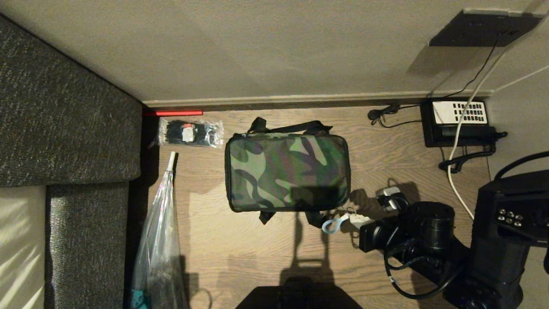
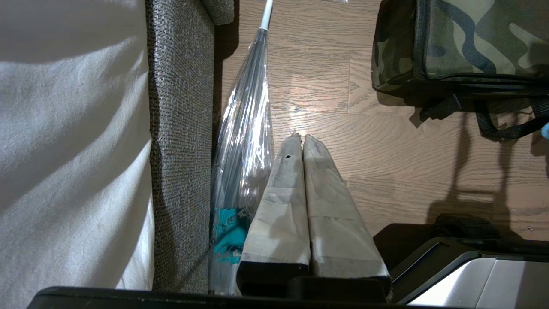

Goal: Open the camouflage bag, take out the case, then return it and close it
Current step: Open the top of the storage box

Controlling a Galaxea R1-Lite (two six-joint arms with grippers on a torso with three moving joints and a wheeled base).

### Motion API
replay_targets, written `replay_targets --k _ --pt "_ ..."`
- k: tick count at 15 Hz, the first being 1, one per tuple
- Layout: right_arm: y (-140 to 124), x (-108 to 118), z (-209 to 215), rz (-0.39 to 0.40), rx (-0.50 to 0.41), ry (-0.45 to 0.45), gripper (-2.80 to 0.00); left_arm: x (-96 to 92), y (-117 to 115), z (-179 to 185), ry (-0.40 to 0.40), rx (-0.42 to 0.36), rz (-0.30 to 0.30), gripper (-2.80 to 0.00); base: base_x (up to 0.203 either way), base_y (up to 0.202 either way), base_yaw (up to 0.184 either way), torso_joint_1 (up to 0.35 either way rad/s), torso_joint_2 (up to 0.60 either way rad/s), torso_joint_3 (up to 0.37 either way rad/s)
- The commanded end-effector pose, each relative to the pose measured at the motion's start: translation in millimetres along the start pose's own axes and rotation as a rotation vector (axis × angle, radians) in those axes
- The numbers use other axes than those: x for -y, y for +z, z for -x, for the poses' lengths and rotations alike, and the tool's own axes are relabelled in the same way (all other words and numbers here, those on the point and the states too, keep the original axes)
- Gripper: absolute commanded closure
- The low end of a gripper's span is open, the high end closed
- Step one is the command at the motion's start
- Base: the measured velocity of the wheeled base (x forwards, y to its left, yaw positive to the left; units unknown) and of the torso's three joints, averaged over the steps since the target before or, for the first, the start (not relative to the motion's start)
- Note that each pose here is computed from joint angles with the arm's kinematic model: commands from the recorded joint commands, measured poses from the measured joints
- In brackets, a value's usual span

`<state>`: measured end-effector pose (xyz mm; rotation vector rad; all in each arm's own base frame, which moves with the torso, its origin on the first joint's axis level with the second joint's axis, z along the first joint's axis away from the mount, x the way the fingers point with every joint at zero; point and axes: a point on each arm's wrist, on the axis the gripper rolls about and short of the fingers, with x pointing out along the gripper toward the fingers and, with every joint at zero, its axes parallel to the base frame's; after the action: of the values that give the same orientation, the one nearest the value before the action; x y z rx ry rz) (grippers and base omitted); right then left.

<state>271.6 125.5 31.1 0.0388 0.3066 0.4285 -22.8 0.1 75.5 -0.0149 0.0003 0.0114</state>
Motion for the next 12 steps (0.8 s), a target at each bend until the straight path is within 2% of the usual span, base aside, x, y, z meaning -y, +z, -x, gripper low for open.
replay_targets --k 1,7,12 --pt "4.2 9.1 1.1 -0.004 0.02 -0.021 0.0 0.0 -0.9 -0.1 0.001 -0.001 0.0 0.0 0.0 0.0 0.0 0.0 0.0 0.0" --pt "12.2 33.9 2.5 -0.004 0.05 -0.065 0.0 0.0 -0.9 -0.1 0.001 -0.001 0.0 0.0 0.0 0.0 0.0 0.0 0.0 0.0" --pt "31.2 40.3 5.4 -0.005 0.122 -0.017 0.0 0.0 -0.9 -0.1 0.001 -0.001 0.0 0.0 0.0 0.0 0.0 0.0 0.0 0.0"
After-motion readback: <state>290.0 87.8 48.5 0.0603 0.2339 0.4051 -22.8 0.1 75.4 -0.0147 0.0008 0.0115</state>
